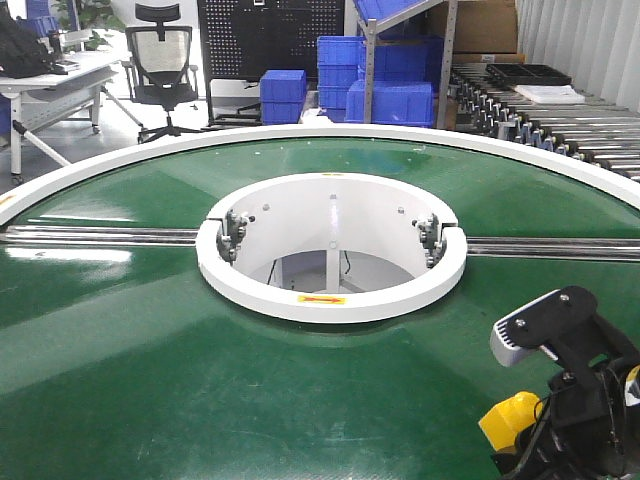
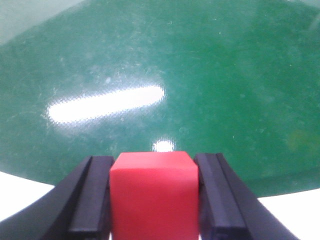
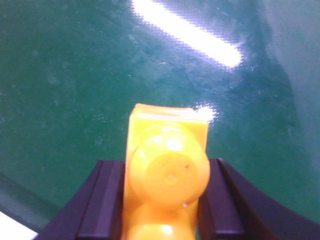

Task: Pick red and yellow blocks into blue bin
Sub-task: 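Turn the base away from the table toward the crate shelves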

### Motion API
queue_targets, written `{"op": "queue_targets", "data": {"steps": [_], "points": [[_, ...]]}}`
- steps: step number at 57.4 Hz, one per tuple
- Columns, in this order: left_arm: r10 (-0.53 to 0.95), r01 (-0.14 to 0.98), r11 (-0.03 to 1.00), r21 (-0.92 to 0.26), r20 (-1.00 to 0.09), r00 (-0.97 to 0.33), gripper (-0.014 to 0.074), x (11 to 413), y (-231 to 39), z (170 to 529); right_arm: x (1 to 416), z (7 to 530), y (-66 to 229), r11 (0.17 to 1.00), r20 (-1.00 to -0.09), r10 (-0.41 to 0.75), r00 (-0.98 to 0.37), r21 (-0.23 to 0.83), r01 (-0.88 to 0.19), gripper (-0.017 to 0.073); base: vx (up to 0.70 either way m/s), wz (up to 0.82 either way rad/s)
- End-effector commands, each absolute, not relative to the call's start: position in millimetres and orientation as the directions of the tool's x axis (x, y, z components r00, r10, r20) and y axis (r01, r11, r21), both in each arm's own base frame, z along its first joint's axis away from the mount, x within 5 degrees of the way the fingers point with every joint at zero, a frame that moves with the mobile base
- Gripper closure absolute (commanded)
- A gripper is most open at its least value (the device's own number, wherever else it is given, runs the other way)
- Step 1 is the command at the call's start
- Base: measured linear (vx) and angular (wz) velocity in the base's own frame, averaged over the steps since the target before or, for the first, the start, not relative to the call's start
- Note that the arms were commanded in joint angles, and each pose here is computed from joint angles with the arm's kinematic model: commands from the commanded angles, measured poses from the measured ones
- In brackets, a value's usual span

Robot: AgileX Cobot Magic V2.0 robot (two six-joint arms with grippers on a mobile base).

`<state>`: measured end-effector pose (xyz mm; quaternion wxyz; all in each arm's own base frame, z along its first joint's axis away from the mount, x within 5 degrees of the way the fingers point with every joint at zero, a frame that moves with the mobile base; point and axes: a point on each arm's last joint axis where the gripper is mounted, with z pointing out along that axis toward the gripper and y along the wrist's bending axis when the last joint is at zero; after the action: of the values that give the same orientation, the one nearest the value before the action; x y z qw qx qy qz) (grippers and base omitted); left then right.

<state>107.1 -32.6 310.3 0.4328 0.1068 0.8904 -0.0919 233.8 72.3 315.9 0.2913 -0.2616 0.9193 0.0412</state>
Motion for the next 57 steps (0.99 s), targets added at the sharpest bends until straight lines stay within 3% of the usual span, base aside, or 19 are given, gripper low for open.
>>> {"op": "queue_targets", "data": {"steps": [1, 26, 57], "points": [[0.081, 0.272, 0.959, -0.079, -0.844, -0.531, 0.0391, 110.3, -33.8, 324.0, 234.0, 333.9, 72.4, 0.864, -0.635, -0.437, -0.637, -0.101, -0.493, 0.0265, -0.02, 0.07], [0.080, 0.272, 0.959, -0.079, -0.845, -0.528, 0.0391, 110.4, -33.8, 324.2, 234.0, 333.9, 72.4, 0.864, -0.635, -0.437, -0.637, -0.101, -0.493, 0.0265, -0.10, 0.28], [0.081, 0.272, 0.959, -0.079, -0.845, -0.529, 0.0391, 110.4, -33.8, 324.1, 233.9, 333.8, 72.3, 0.864, -0.634, -0.438, -0.638, -0.101, -0.493, 0.0265, -0.18, 0.66]]}}
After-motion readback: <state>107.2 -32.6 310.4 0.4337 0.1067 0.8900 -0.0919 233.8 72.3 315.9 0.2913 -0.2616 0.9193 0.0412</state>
